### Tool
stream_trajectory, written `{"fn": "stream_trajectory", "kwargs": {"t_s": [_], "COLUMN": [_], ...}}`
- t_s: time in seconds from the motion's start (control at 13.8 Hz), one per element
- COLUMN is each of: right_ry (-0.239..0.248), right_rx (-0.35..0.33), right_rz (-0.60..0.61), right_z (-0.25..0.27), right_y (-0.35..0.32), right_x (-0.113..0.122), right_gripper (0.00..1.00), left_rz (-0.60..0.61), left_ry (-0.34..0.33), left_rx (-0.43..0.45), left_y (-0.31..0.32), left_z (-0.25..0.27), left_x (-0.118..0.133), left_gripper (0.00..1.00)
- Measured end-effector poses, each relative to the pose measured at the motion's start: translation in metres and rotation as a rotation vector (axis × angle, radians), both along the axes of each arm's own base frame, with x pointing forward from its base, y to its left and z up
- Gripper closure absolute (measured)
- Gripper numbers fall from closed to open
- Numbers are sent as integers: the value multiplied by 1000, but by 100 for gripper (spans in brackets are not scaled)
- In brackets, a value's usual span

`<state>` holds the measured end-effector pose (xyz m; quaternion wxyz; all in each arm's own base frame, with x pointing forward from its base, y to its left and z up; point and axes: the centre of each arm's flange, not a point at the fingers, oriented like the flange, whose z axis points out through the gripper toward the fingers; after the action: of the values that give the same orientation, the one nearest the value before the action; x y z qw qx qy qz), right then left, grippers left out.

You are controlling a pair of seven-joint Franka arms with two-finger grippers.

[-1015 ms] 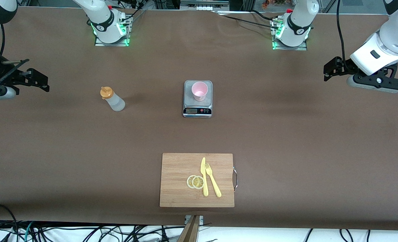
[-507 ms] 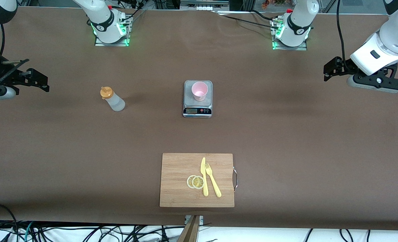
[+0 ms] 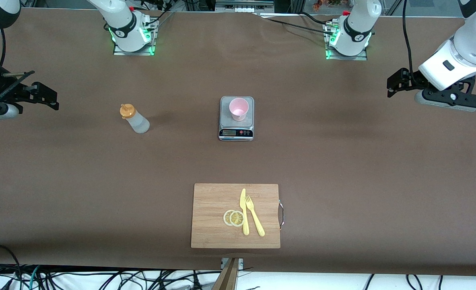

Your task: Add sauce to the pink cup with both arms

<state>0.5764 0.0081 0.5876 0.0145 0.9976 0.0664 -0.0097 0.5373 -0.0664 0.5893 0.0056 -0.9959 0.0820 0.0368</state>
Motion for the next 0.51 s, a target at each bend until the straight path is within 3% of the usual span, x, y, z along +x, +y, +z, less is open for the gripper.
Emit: {"fn": "stream_trajectory", "kwargs": {"t_s": [0.51], "right_ry": [-2], "right_rx": [0], "right_rz": [22], "right_z": [3], "right_y": [-7], "right_x": [0], "right_gripper": [0], "left_rz": [1], "left_ry": [0], "left_rx": [0], "left_y": [0], "left_z": [0], "left_x": [0], "left_gripper": [0]}}
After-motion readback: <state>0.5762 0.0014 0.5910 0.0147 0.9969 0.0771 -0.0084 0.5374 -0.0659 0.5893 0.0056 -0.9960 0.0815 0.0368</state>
